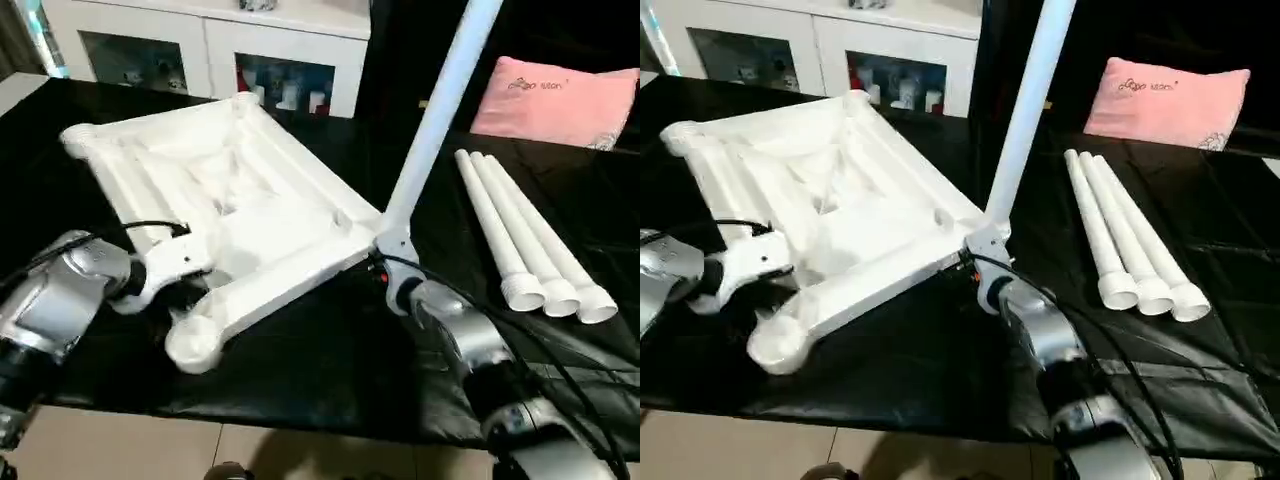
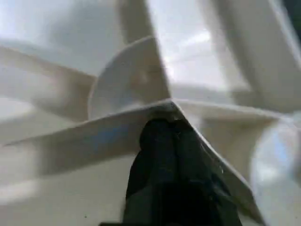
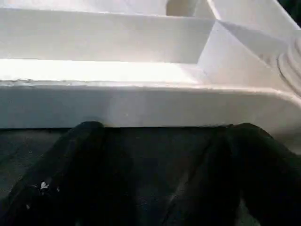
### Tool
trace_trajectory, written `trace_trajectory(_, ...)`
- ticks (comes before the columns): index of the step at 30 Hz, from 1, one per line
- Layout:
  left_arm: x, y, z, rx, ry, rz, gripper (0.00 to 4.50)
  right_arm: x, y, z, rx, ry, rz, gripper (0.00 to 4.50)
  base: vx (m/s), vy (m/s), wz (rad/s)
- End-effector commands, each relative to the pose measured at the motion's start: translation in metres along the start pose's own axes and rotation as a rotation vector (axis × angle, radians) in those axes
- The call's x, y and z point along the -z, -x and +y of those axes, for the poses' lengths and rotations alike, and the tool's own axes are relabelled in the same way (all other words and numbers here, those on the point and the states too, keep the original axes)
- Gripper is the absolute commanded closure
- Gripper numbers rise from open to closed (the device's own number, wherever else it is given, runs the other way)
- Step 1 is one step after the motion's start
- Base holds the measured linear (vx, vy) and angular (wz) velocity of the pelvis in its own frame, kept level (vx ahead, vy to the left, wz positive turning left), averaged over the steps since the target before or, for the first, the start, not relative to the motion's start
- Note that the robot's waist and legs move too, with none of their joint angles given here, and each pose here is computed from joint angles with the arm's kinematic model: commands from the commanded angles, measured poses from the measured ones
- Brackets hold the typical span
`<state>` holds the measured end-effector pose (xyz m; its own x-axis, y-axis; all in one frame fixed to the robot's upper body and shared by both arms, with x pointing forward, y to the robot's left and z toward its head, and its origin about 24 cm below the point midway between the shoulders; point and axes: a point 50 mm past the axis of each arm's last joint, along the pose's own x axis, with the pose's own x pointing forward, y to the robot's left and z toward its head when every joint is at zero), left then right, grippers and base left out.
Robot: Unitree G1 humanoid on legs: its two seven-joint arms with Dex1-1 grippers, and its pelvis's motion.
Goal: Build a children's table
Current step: Rotate table base
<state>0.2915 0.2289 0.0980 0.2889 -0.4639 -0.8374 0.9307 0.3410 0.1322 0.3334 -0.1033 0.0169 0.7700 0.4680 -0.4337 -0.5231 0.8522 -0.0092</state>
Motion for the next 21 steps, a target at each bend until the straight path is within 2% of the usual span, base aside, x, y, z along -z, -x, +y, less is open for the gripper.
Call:
trace_trajectory(1,-0.019,-0.012,-0.018,0.153,-0.052,-0.082,4.44,-0.006,-0.005,0.001,0.004,0.016,-0.012,0.00,0.000,0.000,0.00)
trace_trajectory(4,-0.036,-0.022,-0.035,0.280,-0.071,-0.178,4.44,-0.013,-0.010,0.002,0.003,0.025,-0.022,0.00,0.000,0.000,0.00)
trace_trajectory(10,-0.055,-0.034,-0.039,0.302,-0.089,-0.251,4.44,-0.019,-0.014,0.002,0.008,0.030,-0.035,0.00,0.000,0.000,0.00)
trace_trajectory(13,-0.066,-0.046,-0.034,0.233,-0.120,-0.290,4.44,-0.021,-0.015,0.001,0.014,0.037,-0.041,0.00,0.000,0.000,0.00)
trace_trajectory(16,-0.080,-0.066,-0.014,0.019,-0.096,-0.314,4.44,-0.021,-0.014,-0.003,0.034,0.058,-0.046,0.00,0.000,0.000,0.00)
trace_trajectory(17,-0.080,-0.066,-0.014,0.019,-0.096,-0.314,4.44,-0.021,-0.014,-0.003,0.034,0.058,-0.046,0.00,0.000,0.000,0.00)
trace_trajectory(18,-0.087,-0.075,-0.001,-0.110,-0.061,-0.316,4.44,-0.023,-0.010,-0.013,0.066,0.062,-0.060,0.00,0.000,0.000,0.00)
trace_trajectory(21,-0.092,-0.079,0.003,-0.165,-0.037,-0.331,4.44,-0.027,-0.004,-0.023,0.098,0.060,-0.080,0.00,0.000,0.000,0.00)
